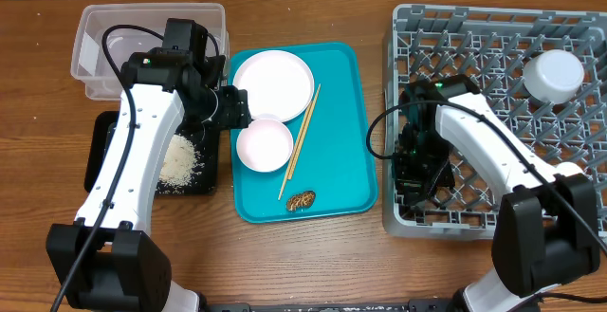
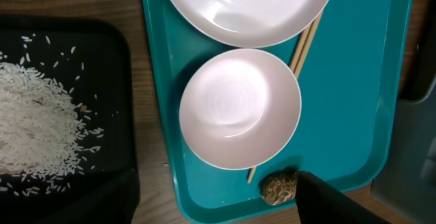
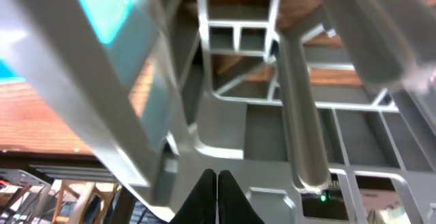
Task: Sort waste into correct bins and load items into the dishwasher
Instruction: 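Lower the grey bowl into the rack's back right and open the right gripper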
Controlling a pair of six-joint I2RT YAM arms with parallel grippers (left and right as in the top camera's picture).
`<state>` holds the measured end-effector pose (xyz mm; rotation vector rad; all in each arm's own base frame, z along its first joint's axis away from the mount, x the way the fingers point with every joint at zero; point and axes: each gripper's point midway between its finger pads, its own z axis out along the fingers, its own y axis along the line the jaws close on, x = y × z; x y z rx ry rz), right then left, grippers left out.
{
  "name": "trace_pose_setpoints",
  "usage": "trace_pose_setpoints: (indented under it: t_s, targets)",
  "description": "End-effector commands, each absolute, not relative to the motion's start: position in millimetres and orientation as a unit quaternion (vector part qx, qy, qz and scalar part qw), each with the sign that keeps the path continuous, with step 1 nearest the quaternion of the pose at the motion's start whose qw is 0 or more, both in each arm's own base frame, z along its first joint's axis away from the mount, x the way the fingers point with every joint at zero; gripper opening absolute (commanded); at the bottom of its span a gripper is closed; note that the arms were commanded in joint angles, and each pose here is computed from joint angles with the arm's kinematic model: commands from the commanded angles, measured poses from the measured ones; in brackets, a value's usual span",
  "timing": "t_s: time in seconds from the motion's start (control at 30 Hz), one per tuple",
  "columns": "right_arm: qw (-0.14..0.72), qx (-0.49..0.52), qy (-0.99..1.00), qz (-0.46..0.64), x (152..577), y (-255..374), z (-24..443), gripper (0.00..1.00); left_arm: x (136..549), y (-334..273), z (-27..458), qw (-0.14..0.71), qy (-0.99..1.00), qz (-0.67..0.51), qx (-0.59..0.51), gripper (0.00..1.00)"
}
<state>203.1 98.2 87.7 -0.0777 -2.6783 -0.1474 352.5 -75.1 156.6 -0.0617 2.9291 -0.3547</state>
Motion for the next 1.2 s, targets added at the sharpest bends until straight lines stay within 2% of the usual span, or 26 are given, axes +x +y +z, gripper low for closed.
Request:
trace_pose_setpoints:
  t_s: [0.0,0.2,0.6,0.8,0.93,1.17]
  targets:
    - [0.234,-0.031,-0.97,-0.058,196.8,97.9,93.6,0.06,355.4,-75.2,167.7,0.114,0.986,-0.118,-0.009,0.75]
    - [0.278,-0.029,-0.96,-0.026,175.7,85.8,104.4,0.11,355.5,-75.1,167.7,0.114,0.986,-0.118,-0.009,0.75]
    - [0.267,-0.061,-0.962,-0.015,178.8,84.8,94.6,0.11,355.1,-74.0,167.3,0.114,0.987,-0.114,-0.008,0.76]
    - [0.272,-0.08,-0.959,-0.01,172.3,83.5,79.3,0.1,355.1,-73.9,167.3,0.114,0.987,-0.114,-0.007,0.76]
    - [0.28,-0.091,-0.956,-0.004,167.1,82.1,77.6,0.04,355.3,-73.9,167.4,0.114,0.987,-0.114,-0.007,0.76]
    - [0.275,-0.093,-0.957,-0.005,167.3,82.0,80.0,0.04,355.8,-74.0,167.5,0.115,0.987,-0.114,-0.007,0.76]
